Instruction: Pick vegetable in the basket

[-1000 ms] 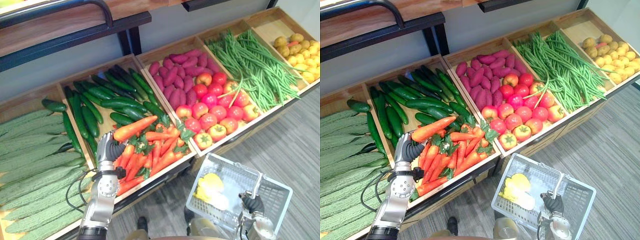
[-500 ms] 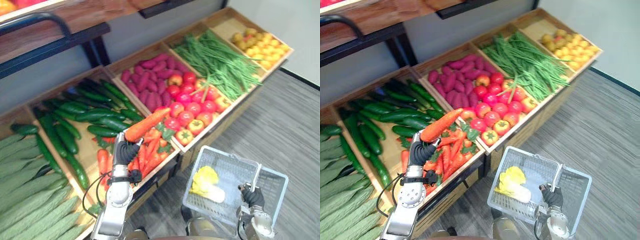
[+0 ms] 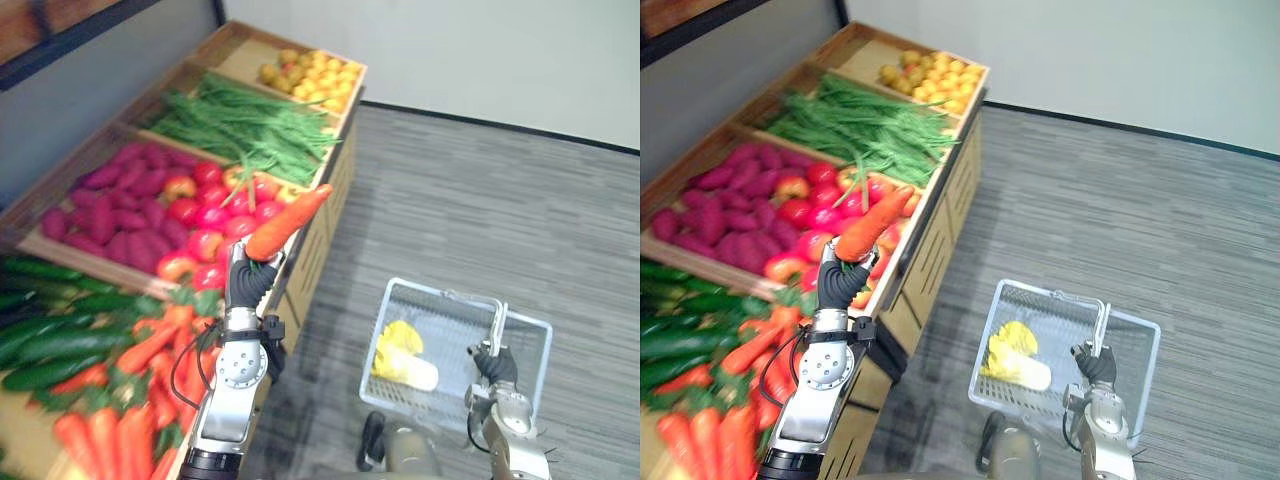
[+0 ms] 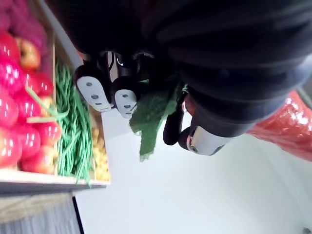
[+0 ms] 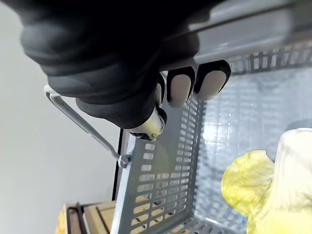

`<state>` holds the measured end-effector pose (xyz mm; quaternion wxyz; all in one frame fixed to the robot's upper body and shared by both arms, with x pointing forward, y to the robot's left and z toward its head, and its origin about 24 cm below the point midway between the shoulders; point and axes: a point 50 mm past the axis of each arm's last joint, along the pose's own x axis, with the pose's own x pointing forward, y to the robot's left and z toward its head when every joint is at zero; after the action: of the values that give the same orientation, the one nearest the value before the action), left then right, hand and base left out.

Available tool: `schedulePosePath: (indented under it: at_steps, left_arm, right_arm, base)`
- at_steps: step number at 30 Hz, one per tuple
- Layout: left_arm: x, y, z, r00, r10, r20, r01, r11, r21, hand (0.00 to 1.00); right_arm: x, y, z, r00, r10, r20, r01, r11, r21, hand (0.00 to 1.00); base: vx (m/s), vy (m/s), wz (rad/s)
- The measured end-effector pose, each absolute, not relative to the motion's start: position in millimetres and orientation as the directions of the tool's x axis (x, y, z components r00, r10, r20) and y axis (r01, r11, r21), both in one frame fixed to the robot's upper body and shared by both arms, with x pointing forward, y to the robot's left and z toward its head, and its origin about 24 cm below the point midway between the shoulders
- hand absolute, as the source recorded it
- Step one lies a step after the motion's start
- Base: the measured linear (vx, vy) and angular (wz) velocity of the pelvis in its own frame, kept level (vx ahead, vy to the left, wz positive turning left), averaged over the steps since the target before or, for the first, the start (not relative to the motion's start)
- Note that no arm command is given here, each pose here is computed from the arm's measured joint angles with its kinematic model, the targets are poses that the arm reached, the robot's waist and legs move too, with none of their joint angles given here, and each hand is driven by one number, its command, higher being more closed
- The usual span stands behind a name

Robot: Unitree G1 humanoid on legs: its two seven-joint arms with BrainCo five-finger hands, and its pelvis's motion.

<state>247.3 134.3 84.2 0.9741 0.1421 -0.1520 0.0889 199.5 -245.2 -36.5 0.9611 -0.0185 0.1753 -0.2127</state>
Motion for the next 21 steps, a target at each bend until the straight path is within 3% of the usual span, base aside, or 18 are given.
schedulePosePath:
  at_steps: [8, 21]
  left_arm:
    - [246, 117, 83, 0.947, 0.073, 0.313, -0.145, 0.966, 0.216, 1.0]
    - [230, 85, 42, 0.984, -0.134, 0.12, 0.101, 0.965, 0.244, 1.0]
  right_arm:
    - [206, -239, -26, 0.872, -0.406, -0.273, 0.393, 0.914, -0.104, 1.0]
    - [195, -177, -40, 0.914, -0.202, -0.352, 0.243, 0.967, 0.075, 1.0]
  base:
    - [0.16, 0.147, -0.94]
    - [0.07, 0.115, -0.29]
